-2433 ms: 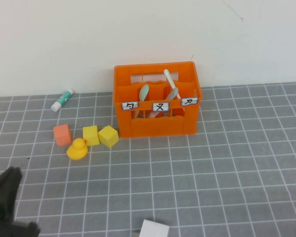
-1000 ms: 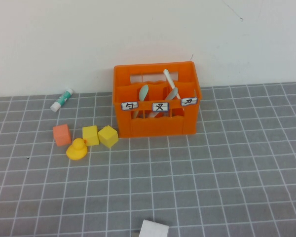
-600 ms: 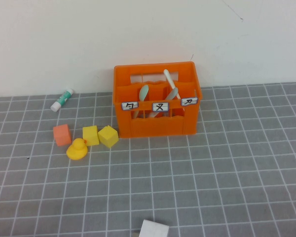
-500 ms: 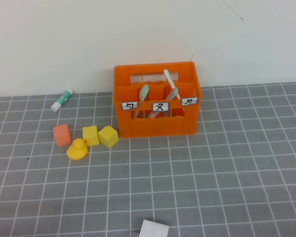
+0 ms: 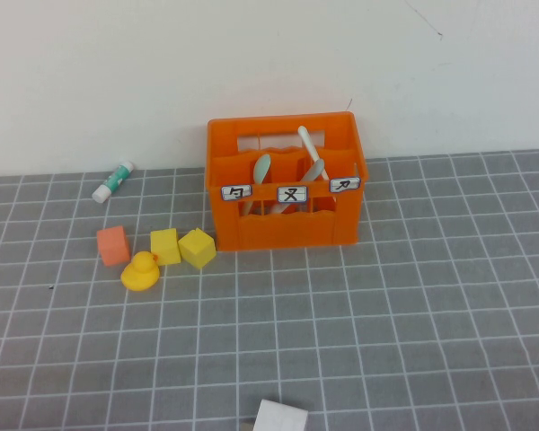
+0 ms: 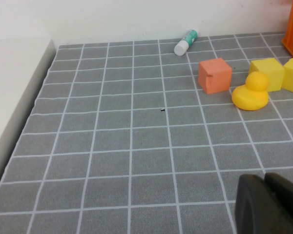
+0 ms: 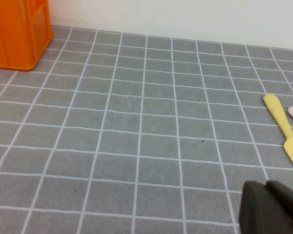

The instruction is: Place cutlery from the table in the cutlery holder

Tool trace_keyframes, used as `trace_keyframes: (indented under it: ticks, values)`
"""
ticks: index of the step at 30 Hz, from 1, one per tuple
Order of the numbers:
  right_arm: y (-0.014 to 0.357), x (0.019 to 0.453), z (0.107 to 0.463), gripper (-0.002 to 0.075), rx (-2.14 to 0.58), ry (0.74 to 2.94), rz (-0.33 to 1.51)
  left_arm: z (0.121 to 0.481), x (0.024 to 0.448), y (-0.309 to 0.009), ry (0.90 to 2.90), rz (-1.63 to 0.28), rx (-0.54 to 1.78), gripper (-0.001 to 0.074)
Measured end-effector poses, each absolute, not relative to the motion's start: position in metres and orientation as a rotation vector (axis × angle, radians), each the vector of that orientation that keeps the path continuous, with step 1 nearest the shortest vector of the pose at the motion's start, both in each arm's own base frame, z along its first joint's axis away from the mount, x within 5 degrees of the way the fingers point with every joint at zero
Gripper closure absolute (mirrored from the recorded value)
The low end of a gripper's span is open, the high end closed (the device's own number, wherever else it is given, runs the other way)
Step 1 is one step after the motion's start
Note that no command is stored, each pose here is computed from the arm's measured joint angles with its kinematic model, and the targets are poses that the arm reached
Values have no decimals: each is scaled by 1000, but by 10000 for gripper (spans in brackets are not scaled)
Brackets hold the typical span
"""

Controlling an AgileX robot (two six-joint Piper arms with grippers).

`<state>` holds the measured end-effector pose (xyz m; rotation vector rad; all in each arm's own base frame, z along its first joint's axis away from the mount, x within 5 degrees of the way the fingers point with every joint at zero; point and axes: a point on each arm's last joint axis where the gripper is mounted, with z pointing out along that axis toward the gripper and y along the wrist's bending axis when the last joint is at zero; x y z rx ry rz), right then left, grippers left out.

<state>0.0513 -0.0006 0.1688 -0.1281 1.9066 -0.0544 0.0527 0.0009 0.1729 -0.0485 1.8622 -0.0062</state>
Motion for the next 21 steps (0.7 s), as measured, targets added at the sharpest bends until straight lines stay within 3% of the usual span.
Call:
trace_keyframes:
  ticks: [21]
  values:
    - [-6,51,169,729,-37,1912,-119,173,53,1,1862,-18,-64,736]
